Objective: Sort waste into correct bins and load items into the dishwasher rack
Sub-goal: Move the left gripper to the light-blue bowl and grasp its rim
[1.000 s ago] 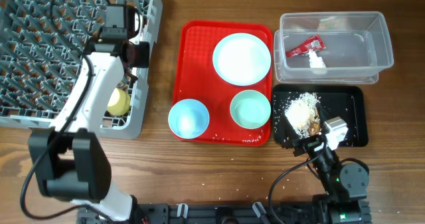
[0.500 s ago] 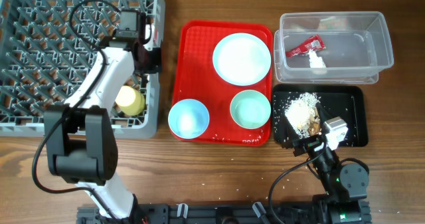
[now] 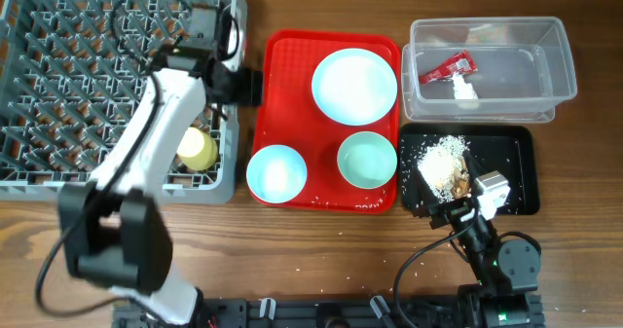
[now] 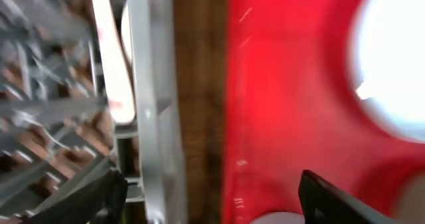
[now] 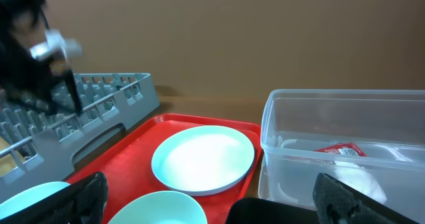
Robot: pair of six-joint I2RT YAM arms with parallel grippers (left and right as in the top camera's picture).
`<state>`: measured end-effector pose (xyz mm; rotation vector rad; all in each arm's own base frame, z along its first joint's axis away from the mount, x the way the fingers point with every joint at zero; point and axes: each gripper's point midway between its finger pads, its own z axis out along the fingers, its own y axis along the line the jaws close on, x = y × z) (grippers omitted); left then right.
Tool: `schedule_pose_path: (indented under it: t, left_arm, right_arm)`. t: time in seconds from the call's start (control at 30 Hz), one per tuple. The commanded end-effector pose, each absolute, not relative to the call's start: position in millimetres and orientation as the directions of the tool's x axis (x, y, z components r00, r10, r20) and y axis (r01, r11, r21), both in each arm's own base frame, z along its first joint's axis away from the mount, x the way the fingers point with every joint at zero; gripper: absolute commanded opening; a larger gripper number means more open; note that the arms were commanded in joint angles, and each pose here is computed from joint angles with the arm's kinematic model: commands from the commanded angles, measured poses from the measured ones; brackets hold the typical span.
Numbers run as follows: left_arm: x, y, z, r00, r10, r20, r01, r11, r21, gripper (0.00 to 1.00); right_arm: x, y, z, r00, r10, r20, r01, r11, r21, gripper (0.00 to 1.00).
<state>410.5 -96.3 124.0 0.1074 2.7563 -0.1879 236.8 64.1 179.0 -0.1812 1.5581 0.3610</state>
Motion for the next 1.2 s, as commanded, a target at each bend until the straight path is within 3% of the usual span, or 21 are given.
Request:
schedule_pose_path:
  t: [0.0,0.07,0.13,0.17,0.23,0.27,0.3,0.37,0.43,0.67,0.77,0.93,1.17]
  left_arm:
    - [409,-142,183,-0.870,0.025,-0.493,0.157,0.960,-0.230,0.81]
    - [408,-164,182,-0.877,-0.045,-0.479,0.108,0.952,-0.288,0.78]
    - [409,-188,184,-0.867,-0.044,-0.497,0.133,0.940,-0.315,0.88]
    - [407,-200,186,-0.860,-0.024,-0.510,0.163,0.934,-0.318,0.86]
    - [392,-220,182,-0.877,-0.002,-0.481,0.178,0.928,-0.328,0.49]
    - [384,-222,178,-0.896,-0.023,-0.444,0.145,0.930,-0.339,0.46]
    - [357,-225,156,-0.949,-0.079,-0.304,0.030,0.941,-0.337,0.40]
    - [330,-224,128,-0.977,-0.090,-0.195,-0.033,0.960,-0.280,0.45]
    - [310,-216,100,-0.982,-0.125,-0.141,-0.096,0.975,-0.199,0.42]
    - [290,-182,87,-0.985,-0.164,-0.050,-0.158,0.982,-0.098,0.40]
    - [275,-149,72,-0.985,-0.163,-0.048,-0.166,0.984,0.065,0.40]
    - [269,-120,58,-0.971,-0.241,0.006,-0.239,0.966,0.096,0.35]
    - [262,-97,32,-0.962,-0.273,-0.004,-0.271,0.952,0.143,0.40]
  right_arm:
    - [237,63,181,-0.011,0.103,-0.995,-0.334,0.937,0.101,1.00]
    - [237,63,181,-0.011,0.103,-0.995,-0.334,0.937,0.101,1.00]
    - [237,63,181,-0.011,0.103,-0.995,-0.334,0.937,0.101,1.00]
    - [237,63,181,-0.011,0.103,-0.995,-0.334,0.937,0.100,1.00]
    - [237,63,181,-0.011,0.103,-0.995,-0.334,0.937,0.100,1.00]
    - [237,63,181,-0.011,0.103,-0.995,-0.334,0.937,0.101,1.00]
    - [237,63,181,-0.011,0.103,-0.995,-0.334,0.937,0.101,1.00]
    - [237,63,181,-0.011,0.103,-0.995,-0.334,0.937,0.101,1.00]
    - [237,63,181,-0.011,0.103,-0.995,-0.334,0.937,0.101,1.00]
    - [237,63,181,-0.011,0.103,-0.995,-0.334,0.937,0.100,1.00]
    - [237,63,181,-0.011,0.103,-0.995,-0.334,0.937,0.101,1.00]
    - [237,63,181,-0.011,0.103,-0.995,-0.334,0.937,0.101,1.00]
    - [237,63,181,-0.011,0.103,-0.995,-0.334,0.937,0.101,1.00]
